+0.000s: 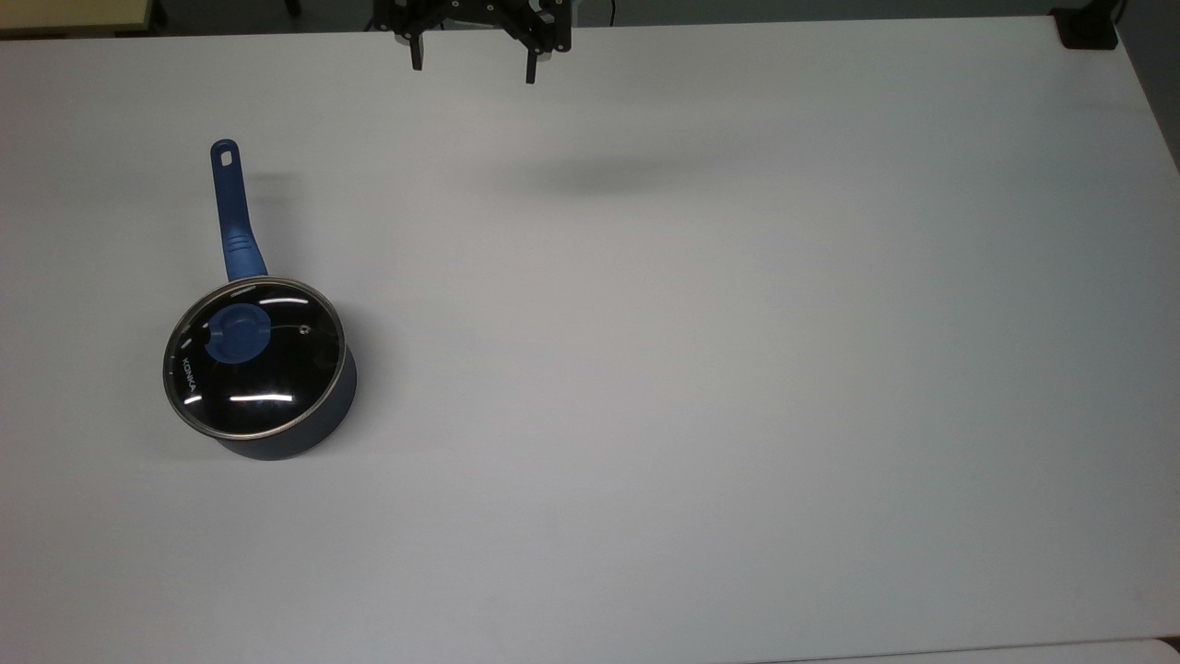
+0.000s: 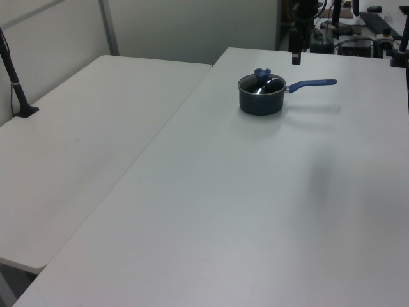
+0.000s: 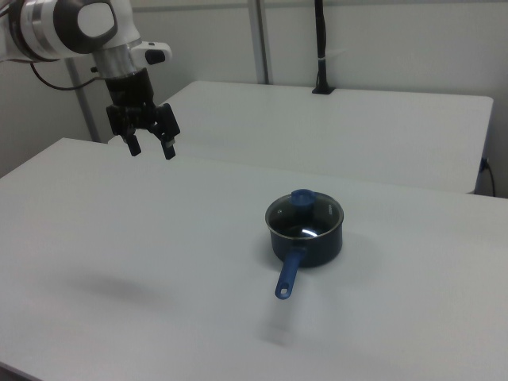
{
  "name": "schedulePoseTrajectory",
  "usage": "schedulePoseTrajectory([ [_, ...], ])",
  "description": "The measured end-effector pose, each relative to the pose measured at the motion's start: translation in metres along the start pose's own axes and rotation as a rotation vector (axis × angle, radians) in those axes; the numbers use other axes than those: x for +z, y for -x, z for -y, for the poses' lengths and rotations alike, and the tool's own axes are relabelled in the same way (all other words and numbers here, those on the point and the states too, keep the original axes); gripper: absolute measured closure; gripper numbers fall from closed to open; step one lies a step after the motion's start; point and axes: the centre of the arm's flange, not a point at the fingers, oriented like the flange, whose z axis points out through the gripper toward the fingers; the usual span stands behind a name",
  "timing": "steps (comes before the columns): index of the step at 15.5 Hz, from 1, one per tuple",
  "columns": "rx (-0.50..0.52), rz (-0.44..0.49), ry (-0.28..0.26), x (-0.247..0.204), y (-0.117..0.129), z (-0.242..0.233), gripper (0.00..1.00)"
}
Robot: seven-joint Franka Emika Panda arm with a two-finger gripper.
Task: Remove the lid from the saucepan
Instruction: 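Move the open gripper from rest toward the saucepan lid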
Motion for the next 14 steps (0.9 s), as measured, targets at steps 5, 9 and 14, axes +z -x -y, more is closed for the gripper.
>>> schedulePoseTrajectory([
  [5, 0.011, 0.001, 0.0, 0.0007, -0.0004, -0.006, 0.0],
  [9, 0.014, -0.002, 0.0, -0.0009, -0.0002, -0.008, 0.0],
  [14, 0.014, -0.002, 0.0, -0.0011, -0.0002, -0.008, 0.0],
])
